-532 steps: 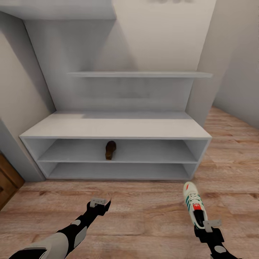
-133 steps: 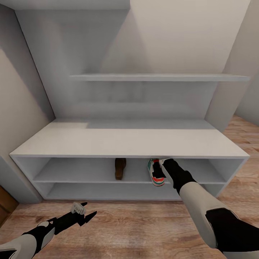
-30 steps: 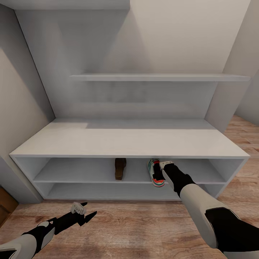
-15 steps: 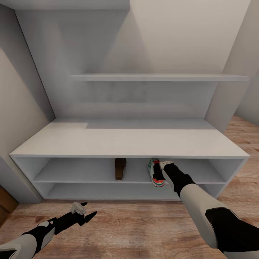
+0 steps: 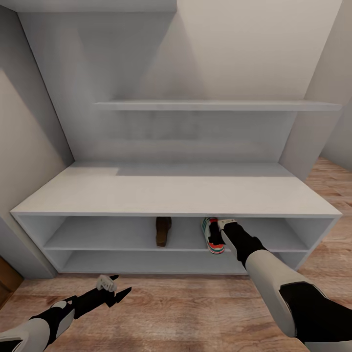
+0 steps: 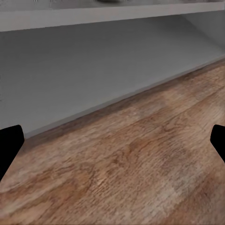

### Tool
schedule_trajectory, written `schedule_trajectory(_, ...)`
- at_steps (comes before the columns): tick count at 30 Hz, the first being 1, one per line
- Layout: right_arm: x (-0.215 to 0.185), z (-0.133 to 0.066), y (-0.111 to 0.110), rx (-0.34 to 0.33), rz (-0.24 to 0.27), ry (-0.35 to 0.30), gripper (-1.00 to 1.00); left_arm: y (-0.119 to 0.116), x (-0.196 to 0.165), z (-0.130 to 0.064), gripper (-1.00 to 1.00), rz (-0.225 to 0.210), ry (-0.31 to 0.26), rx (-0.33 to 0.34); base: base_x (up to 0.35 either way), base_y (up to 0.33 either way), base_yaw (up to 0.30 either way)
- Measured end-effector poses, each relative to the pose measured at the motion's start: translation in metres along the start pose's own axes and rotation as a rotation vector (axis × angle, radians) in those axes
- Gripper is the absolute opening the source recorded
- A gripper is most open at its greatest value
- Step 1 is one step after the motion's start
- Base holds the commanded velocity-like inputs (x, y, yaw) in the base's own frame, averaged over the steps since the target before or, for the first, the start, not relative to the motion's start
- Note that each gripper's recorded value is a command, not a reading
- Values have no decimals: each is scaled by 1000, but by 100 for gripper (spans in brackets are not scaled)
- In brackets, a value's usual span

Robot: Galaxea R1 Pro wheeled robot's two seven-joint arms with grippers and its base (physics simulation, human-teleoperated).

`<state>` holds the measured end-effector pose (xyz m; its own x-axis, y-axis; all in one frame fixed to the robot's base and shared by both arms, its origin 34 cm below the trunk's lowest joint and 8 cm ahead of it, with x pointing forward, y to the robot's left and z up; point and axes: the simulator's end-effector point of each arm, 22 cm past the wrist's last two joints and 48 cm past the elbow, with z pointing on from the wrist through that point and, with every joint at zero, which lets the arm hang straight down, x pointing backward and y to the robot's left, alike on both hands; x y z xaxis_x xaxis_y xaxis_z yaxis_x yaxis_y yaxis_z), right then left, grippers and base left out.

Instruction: Pick up the two gym shoes and the two sandals from the corridor floor and place them onto the hallstand (shoe rack) in the corridor, making sure they are on the rack and not on the floor. Arrange them so the two gym shoes are next to each other and the two sandals are next to each other.

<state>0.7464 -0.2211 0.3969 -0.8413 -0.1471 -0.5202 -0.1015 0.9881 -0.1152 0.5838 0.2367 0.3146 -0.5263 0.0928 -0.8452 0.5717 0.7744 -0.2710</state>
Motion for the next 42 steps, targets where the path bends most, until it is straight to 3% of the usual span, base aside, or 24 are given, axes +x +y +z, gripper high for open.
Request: schedule_trajectory(42,0,0,-1,1,1,1,-100,0,0,0,100,0,0,0,27,0,0)
